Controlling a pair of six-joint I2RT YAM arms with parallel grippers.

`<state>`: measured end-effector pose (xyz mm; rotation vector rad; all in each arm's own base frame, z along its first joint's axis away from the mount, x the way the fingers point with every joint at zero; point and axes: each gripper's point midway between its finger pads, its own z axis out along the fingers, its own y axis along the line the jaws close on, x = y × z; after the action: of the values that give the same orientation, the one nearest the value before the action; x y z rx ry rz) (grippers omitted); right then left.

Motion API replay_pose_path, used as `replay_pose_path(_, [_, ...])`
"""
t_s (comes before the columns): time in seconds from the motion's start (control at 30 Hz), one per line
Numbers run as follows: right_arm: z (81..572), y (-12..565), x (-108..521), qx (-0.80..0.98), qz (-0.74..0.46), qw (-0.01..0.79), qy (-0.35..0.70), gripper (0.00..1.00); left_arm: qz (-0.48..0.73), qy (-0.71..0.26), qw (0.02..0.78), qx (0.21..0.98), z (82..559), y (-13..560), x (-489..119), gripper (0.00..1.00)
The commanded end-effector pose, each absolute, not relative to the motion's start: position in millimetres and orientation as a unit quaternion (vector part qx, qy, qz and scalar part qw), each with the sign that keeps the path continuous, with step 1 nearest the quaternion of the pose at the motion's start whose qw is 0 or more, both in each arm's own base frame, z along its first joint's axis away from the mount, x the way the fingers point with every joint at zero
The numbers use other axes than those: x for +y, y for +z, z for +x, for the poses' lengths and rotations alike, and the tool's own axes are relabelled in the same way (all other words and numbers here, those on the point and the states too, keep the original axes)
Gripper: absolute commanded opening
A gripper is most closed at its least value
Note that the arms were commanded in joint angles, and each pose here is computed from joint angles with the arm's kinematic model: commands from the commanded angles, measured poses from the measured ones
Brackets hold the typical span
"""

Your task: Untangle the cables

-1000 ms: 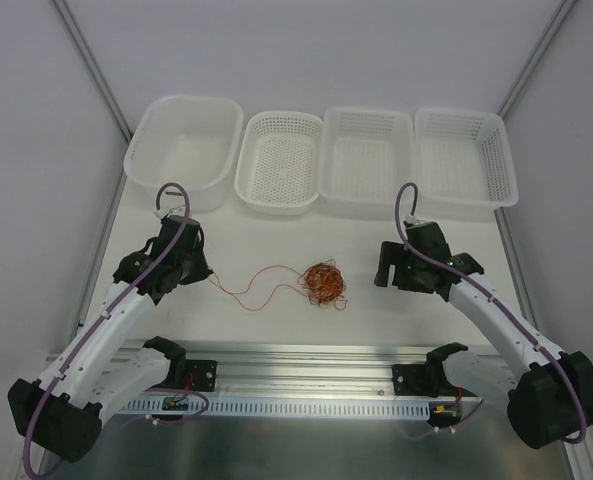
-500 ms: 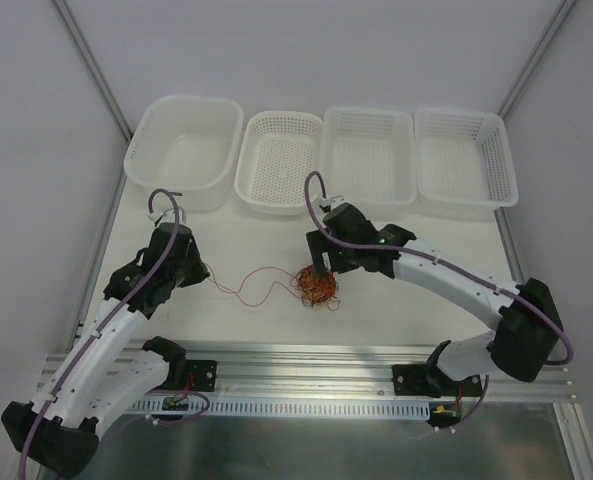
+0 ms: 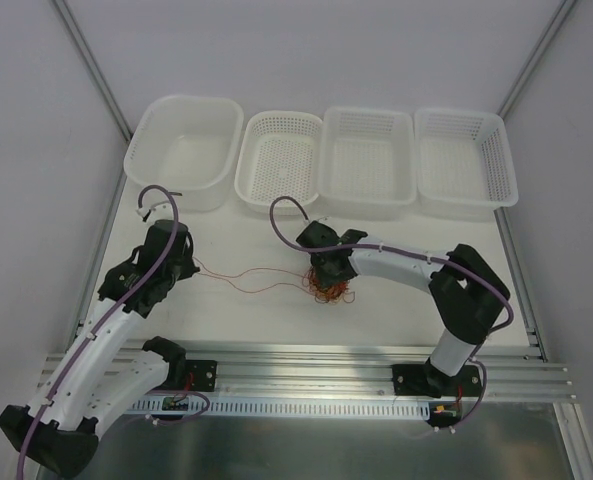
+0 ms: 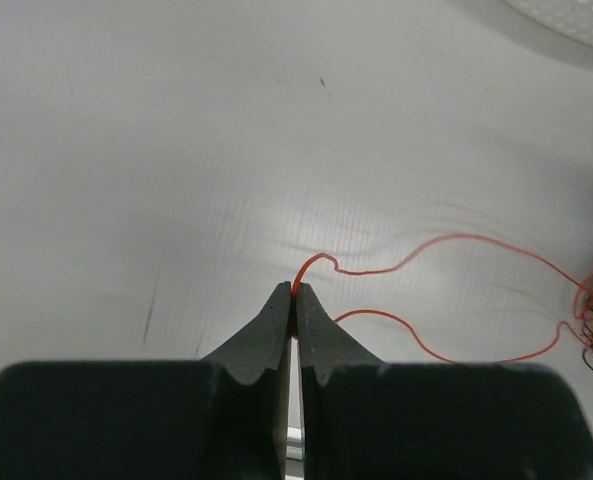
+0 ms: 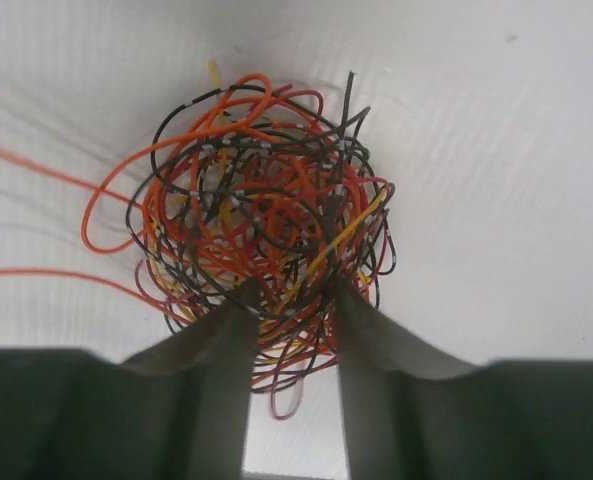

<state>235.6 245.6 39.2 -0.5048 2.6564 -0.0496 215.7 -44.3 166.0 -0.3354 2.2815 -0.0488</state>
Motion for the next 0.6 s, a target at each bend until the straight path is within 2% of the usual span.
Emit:
replay_pose_path(0.0, [247.2,58.3,200.4,0.955,-0.142,0.250,-0.072,0.33,-0.152,0.061,0.439,0.883,220.7,197.4,-10.1,0.00])
replay_pose_path(0.03, [248.7,59.1,189.8,0.955,-0.134,0.251,-0.080,0.23,-0.156,0.077,0.439,0.882,219.4,200.0,-3.0,0.00])
replay_pose_path(0.1, [251.5,63.6,162.6,0.958,-0.105,0.254,-0.086,0.10,-0.166,0.108,0.445,0.874,220.0,210.0,10.2,0.00])
replay_pose_path(0.2, [256.6,66.3,122.7,0.960,-0.060,0.253,-0.102,0.01,-0.185,0.132,0.448,0.865,219.5,220.3,25.6,0.00])
replay_pose_path(0.47, [264.2,131.3,24.9,0.942,0.103,0.307,-0.087,0.01,-0.248,0.202,0.440,0.839,214.0,241.9,77.0,0.00])
replay_pose_path(0.57, [268.2,162.6,11.6,0.932,0.128,0.334,-0.065,0.01,-0.255,0.199,0.441,0.837,218.4,249.0,80.3,0.00])
